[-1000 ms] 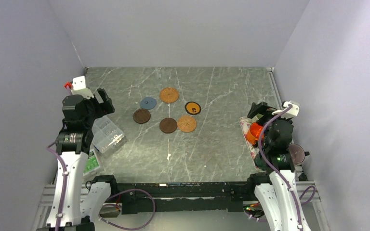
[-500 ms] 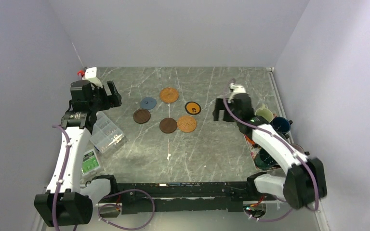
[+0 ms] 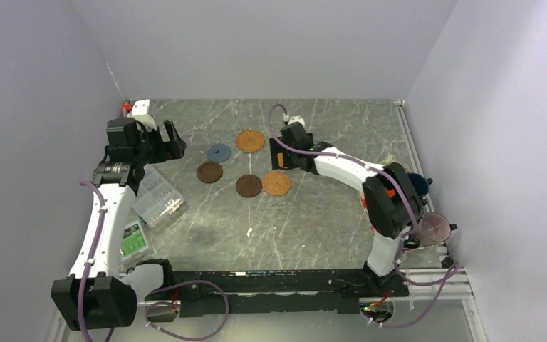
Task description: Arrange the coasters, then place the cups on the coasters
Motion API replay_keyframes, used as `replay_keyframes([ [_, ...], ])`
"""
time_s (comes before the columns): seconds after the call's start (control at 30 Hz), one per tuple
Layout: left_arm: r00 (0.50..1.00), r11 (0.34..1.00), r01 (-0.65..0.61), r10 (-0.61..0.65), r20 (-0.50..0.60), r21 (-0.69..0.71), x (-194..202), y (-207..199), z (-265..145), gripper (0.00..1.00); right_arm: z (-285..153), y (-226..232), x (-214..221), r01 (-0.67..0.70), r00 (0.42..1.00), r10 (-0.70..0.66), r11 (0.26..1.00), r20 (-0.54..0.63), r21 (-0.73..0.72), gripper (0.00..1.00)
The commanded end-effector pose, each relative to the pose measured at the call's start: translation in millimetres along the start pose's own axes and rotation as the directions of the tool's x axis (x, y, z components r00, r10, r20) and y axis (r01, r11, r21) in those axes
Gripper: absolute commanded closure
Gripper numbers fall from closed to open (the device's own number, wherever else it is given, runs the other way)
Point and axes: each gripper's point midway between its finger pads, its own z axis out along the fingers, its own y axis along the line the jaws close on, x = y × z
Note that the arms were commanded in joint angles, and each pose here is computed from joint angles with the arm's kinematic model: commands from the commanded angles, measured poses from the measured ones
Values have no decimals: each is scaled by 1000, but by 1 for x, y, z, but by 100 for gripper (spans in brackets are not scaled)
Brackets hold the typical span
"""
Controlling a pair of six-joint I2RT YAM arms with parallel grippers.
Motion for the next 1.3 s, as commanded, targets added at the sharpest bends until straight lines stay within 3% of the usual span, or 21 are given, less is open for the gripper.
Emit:
replay_keyframes([
  [0.0,1000,999,-11,11,11,53,-5,-11,3,6,12,1,-3,-27,1000,28,996,-13,80,0],
  [0.33,1000,997,-22,23,-8,68,0,-18,5,6,40,0,21,-58,995,67,990,-72,129,0],
  [1.0,999,997,-22,24,-23,79,3,-21,8,6,71,-13,20,-93,991,111,975,-79,203,0],
  [1.27,999,996,-19,22,-33,85,5,-22,10,6,66,-15,9,-148,986,158,977,-53,154,0],
])
